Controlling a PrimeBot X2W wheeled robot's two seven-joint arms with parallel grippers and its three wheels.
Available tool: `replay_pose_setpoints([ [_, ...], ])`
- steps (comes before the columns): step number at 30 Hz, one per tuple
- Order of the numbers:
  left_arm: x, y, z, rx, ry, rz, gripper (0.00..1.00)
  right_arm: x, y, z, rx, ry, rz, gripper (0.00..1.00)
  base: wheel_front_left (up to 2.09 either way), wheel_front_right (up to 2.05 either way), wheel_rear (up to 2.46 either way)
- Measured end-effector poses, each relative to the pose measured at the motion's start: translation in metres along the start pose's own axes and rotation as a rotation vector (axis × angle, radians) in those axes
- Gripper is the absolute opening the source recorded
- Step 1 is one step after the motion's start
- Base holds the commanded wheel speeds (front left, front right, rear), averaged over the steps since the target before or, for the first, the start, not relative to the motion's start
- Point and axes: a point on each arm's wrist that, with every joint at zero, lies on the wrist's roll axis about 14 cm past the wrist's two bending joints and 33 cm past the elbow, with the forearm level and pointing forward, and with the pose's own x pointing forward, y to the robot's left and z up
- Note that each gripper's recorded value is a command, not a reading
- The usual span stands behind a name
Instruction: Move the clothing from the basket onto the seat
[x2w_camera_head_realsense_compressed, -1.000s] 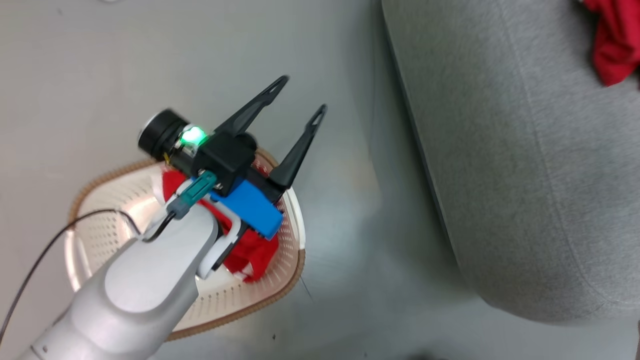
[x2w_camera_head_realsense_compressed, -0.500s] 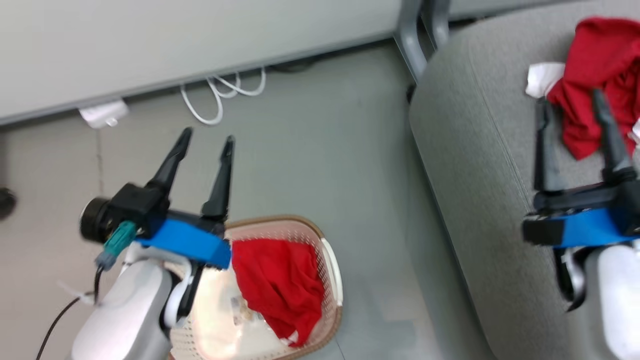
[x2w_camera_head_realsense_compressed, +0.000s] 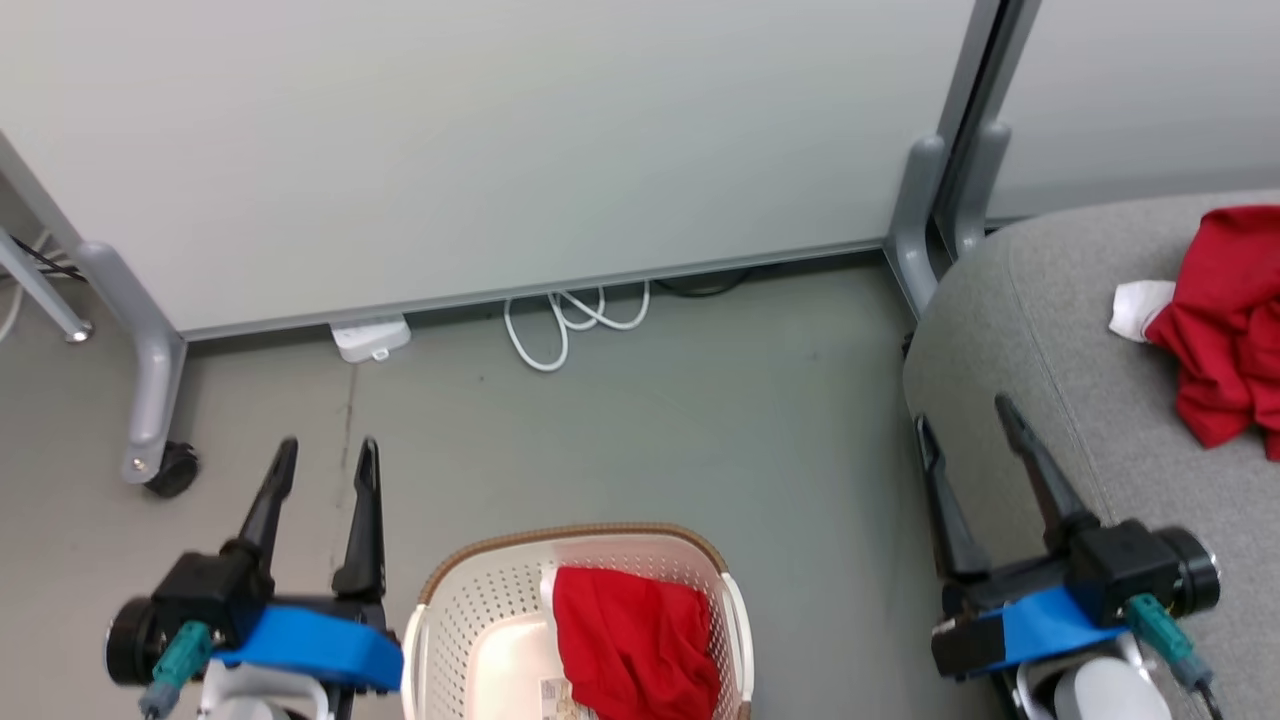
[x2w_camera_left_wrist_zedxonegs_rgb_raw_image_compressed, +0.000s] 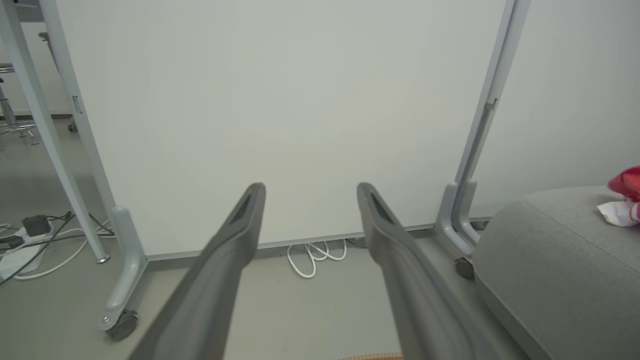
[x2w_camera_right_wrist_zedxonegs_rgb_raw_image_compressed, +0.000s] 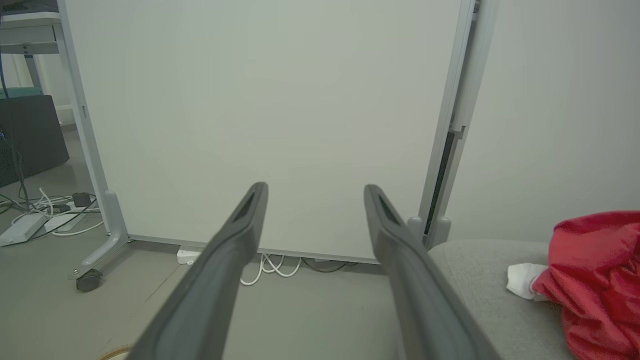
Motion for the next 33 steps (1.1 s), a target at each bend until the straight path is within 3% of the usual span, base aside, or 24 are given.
replay_pose_setpoints([
  [12, -0.041, 0.012, -0.014, -0.009, 0.040, 0.052, 1.00, -0.036, 0.008, -0.028, 0.066, 0.097, -0.023, 1.00, 0.00, 0.00, 0.00],
  [33, -0.035, 0.010, -0.033, -0.005, 0.093, 0.032, 1.00, -0.040, 0.011, -0.049, 0.093, 0.161, -0.024, 1.00, 0.00, 0.00, 0.00],
])
